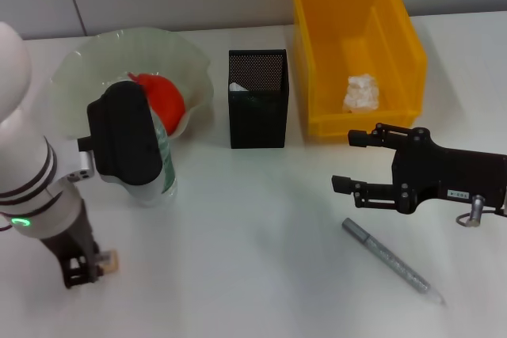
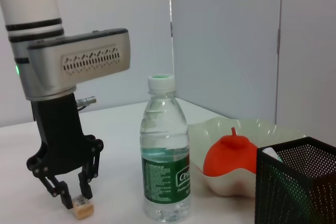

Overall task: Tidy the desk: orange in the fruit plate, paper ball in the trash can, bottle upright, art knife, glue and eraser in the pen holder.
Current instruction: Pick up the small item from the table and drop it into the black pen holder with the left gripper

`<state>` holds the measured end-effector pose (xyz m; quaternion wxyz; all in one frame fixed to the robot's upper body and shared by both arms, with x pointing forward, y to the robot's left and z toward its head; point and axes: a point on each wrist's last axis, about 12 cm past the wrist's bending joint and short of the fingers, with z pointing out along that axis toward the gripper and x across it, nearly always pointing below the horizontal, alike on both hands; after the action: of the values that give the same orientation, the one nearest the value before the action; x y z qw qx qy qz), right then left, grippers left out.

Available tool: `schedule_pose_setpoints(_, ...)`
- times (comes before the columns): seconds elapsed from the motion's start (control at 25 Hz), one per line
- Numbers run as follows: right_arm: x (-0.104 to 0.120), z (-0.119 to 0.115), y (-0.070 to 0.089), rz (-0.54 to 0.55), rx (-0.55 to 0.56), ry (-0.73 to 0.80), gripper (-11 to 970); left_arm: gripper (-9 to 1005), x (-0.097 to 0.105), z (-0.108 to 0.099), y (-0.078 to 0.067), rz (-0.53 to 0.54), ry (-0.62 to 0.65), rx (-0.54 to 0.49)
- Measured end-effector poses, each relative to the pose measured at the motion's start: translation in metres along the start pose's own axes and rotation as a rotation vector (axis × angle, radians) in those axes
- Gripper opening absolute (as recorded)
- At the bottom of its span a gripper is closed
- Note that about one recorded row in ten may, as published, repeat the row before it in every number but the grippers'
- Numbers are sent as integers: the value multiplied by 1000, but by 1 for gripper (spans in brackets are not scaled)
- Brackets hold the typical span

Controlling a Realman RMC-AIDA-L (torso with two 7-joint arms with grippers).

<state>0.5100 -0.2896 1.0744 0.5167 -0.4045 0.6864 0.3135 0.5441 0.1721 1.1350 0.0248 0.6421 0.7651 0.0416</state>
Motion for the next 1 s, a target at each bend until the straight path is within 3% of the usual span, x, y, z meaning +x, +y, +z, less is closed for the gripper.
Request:
schedule_pose_setpoints(0.48,2,-2,1,9,4,1,761,254,-22,-26,-12,73,-181,22)
schedule_pose_setpoints(0.72,3,-2,2,12,5,3,761,254,-39,-43,-19,158,-309,7)
schedule_pose_setpoints(1.0,3,-5,3,7,2,1,761,254,-54,-57,-17,177,-453,-52)
